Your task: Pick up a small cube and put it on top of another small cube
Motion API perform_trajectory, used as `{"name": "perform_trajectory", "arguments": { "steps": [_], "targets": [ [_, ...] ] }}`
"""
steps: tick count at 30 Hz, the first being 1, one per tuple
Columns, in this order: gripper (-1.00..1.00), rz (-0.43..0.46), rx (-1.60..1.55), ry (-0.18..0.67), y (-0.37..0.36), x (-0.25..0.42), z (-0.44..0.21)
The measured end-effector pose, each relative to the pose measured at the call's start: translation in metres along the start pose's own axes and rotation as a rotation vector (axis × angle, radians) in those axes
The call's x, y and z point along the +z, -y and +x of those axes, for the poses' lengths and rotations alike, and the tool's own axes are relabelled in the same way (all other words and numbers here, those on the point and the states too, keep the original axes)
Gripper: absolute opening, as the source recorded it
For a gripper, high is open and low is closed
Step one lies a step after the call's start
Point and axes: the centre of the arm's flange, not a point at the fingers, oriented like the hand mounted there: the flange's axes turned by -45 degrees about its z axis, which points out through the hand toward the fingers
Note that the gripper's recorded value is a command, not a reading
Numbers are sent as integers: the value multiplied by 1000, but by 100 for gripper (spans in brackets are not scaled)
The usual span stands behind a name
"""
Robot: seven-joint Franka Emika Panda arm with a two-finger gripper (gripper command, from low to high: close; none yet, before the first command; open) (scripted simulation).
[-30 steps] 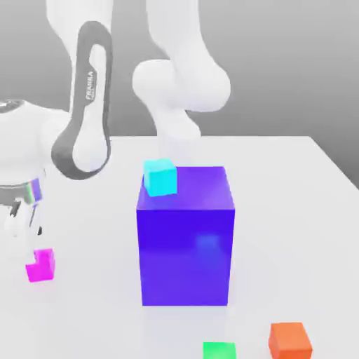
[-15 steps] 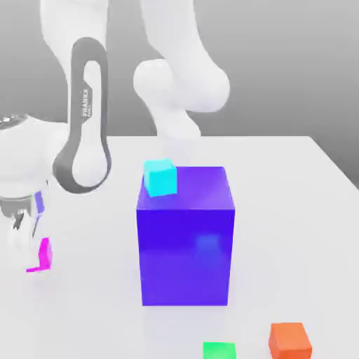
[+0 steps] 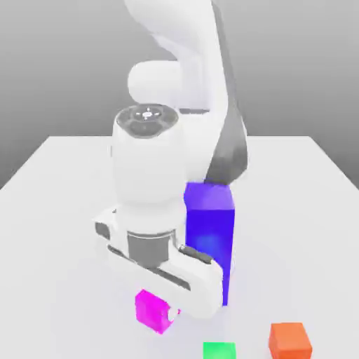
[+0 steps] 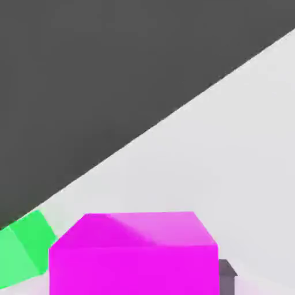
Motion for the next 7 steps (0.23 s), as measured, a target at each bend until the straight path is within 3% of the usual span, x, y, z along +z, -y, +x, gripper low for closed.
{"name": "perform_trajectory", "arguments": {
  "steps": [1,2,7],
  "targets": [
    [-100,0,-25,-1,12,14,-3],
    [100,0,-38,0,18,26,-5],
    [100,0,-38,0,18,26,-5]
  ]
}}
